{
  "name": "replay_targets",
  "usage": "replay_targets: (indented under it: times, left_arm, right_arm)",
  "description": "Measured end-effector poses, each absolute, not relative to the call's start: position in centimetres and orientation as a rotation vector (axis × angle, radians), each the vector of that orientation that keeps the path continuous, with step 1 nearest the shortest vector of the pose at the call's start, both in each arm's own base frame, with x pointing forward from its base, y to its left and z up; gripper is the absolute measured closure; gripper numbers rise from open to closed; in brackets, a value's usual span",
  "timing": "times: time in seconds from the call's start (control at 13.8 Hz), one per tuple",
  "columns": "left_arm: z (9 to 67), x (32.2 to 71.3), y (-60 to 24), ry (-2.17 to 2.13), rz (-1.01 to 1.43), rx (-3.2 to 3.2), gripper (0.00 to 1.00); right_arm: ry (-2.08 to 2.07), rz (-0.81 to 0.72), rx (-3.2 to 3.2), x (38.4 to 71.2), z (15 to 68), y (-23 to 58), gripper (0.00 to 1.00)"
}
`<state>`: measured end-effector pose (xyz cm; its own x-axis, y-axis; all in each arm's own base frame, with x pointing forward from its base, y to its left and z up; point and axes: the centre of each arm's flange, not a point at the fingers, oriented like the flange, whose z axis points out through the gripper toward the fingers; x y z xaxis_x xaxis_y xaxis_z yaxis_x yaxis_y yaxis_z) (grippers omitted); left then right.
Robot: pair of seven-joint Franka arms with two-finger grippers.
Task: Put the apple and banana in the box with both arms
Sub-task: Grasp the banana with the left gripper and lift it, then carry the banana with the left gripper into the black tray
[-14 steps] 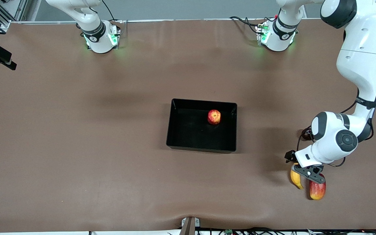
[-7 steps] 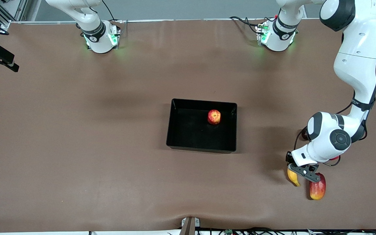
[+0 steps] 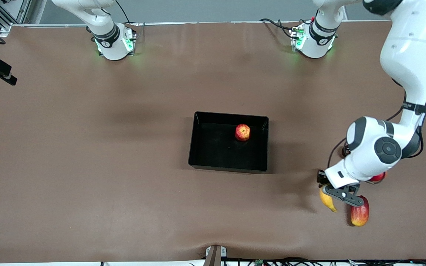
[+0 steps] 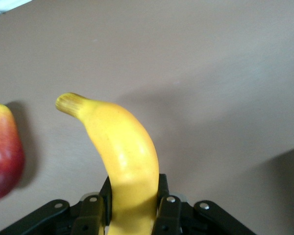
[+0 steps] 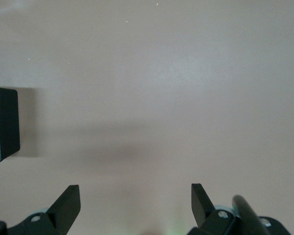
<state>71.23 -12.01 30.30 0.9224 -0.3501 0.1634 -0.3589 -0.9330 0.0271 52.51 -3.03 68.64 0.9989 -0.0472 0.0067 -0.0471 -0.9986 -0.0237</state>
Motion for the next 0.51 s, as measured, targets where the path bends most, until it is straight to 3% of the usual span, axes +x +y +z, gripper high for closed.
replay_targets:
  times: [0.51]
  left_arm:
    - [35.1, 63.7, -32.4, -0.241, 0.122, 2.989, 0.63]
  right_arm:
    - [0.073, -0.027, -3.118, 52.8, 68.5, -3.0, 0.00]
